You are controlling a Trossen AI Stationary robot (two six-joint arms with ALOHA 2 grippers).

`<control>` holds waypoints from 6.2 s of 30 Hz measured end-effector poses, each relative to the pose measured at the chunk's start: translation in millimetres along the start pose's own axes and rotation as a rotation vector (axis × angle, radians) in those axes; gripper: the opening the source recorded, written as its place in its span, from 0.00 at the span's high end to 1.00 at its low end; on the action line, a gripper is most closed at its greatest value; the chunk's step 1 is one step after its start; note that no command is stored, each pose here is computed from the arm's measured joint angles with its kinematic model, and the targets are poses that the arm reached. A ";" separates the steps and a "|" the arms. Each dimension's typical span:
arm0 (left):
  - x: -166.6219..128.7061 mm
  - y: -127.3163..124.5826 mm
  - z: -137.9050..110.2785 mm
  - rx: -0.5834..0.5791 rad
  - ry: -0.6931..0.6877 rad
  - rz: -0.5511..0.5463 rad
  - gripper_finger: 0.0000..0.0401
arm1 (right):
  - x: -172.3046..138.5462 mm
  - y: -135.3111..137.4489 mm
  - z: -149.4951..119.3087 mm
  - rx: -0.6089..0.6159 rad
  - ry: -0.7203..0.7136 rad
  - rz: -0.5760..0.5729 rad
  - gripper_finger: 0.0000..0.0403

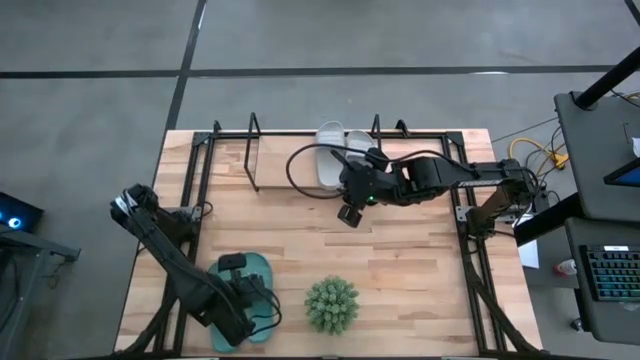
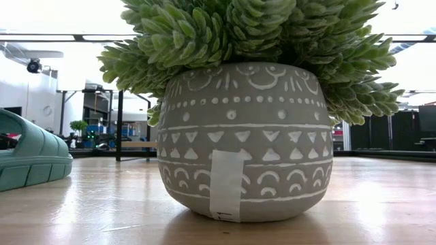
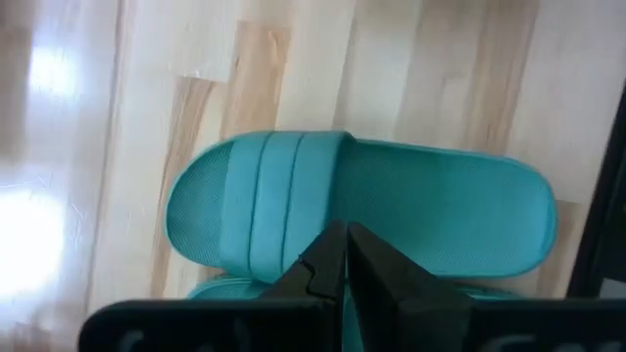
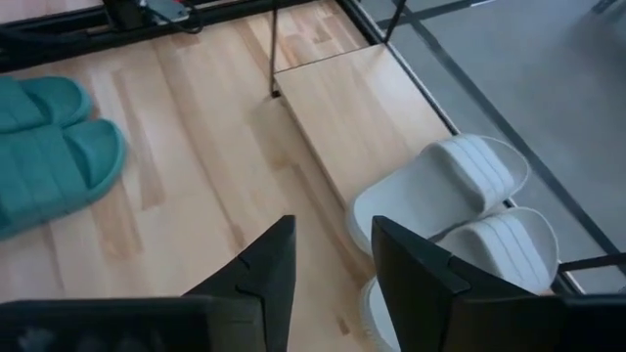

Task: Pick and place slides into the shelf
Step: Put the right green slipper on the shelf

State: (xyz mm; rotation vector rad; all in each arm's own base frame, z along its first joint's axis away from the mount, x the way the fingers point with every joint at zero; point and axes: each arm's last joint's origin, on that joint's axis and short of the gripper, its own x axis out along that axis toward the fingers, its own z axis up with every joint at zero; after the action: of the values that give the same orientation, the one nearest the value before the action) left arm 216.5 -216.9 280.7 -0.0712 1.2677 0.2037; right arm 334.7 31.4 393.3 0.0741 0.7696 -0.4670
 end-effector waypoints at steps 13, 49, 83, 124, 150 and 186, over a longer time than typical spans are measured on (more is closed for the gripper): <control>38.2 -31.3 -12.3 0.068 0.097 0.066 0.87 | -1.1 2.5 -1.0 -0.020 0.005 0.020 0.69; 77.5 -35.5 -14.2 0.149 0.032 0.327 0.66 | -2.6 5.7 -5.4 -0.034 0.038 0.037 0.73; 83.4 -23.3 -21.0 0.171 0.065 0.385 1.00 | -3.1 6.7 -5.8 -0.029 0.036 0.036 0.75; -27.2 152.6 60.8 0.206 -0.162 0.688 1.00 | -10.5 -6.1 -6.3 0.067 -0.028 -0.173 0.80; -20.6 268.6 134.6 0.207 -0.233 0.846 1.00 | -52.7 -29.1 -4.6 0.172 -0.116 -0.128 0.83; 55.4 300.9 131.9 0.319 -0.244 0.787 1.00 | -78.3 -41.7 -6.8 0.234 -0.165 -0.088 0.82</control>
State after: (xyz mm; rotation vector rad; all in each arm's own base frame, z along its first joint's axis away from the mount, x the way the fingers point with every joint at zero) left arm 298.6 105.9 285.2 0.7176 1.0163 0.6595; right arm 263.6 25.3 446.4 0.2177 0.5551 -0.6375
